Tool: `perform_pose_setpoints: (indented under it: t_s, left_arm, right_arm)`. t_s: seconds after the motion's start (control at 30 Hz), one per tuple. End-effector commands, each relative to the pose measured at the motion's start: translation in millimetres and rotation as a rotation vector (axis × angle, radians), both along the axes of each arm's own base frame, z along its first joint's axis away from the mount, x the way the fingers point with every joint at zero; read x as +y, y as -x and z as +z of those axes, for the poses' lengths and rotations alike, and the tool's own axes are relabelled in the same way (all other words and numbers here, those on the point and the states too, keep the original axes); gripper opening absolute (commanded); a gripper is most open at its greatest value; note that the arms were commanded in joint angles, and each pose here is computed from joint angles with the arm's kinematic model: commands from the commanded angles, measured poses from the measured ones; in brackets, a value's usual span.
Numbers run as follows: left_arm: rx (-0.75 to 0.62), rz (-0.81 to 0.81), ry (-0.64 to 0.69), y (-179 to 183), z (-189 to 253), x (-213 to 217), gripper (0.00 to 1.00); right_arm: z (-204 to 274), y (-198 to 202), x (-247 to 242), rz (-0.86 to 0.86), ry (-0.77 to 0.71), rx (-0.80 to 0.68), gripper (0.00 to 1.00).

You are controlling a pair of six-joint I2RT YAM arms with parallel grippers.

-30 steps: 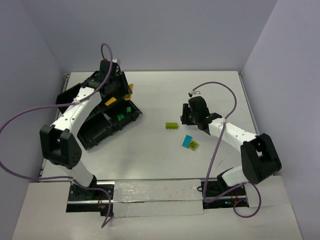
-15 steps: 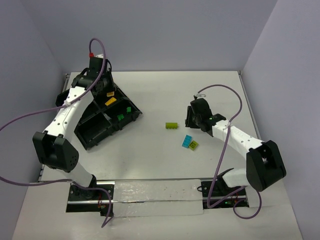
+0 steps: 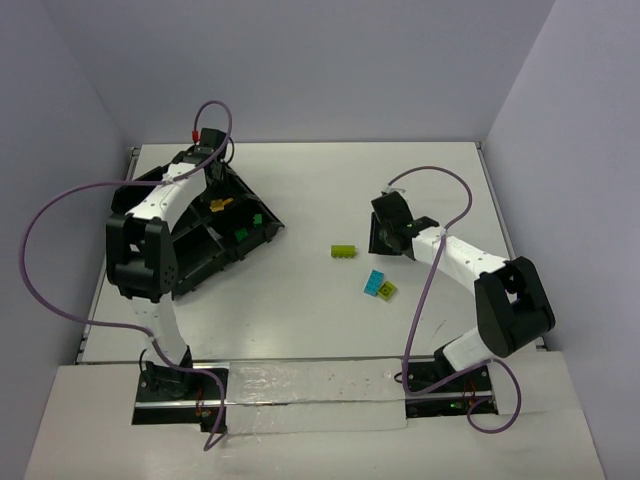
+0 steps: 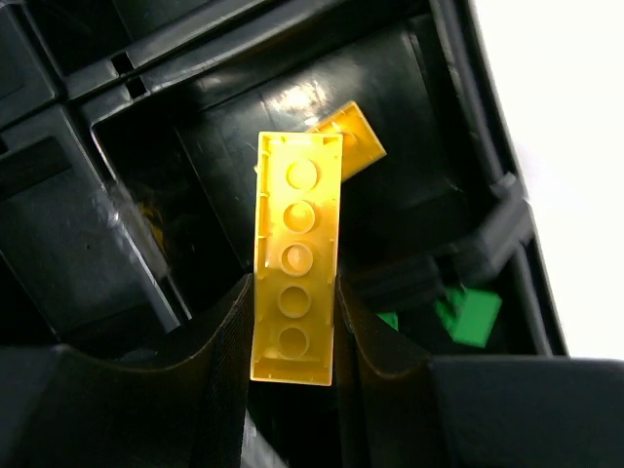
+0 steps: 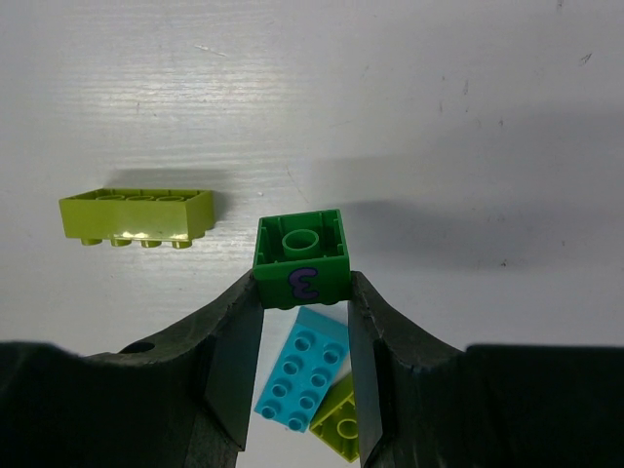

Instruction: Sort the legos into containers by color

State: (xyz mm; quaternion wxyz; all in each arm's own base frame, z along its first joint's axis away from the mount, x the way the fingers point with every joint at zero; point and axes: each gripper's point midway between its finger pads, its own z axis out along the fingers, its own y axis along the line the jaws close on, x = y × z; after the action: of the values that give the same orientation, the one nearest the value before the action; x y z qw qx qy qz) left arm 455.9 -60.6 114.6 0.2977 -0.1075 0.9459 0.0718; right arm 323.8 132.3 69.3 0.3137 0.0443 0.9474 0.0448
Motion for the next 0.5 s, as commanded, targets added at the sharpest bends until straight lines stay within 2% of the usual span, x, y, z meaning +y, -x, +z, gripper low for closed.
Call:
perform_pose_setpoints:
  t_s: [0.0,0.33,0.37,0.4,0.43,0.47]
  left_arm:
    - [-0.124,0.089,0.025,-32,21,13,0.0]
    - [-0.124,0.139,0.064,-50,8,10,0.0]
    - [-0.111,0.14,0.063,-49,5,10,0.04]
    - [-0.087,0.143,0.062,-50,-2,10,0.16]
    - [-0.071,0.145,0.06,-49,-4,10,0.19]
    - [-0.062,0.151,0.058,-49,-3,10,0.5]
  right_arm:
    - [15,-12,1,-0.011,-0.003,-0.039,0.1]
    - [16,-12,6,0.011,-0.017,-0.036,0.12]
    - [16,-13,6,0.011,-0.017,-0.036,0.12]
    - [16,-13,6,0.014,-0.017,-0.037,0.12]
    - [16,-13,7,0.017,-0.018,-0.036,0.12]
    - [16,-13,7,0.018,-0.02,-0.037,0.12]
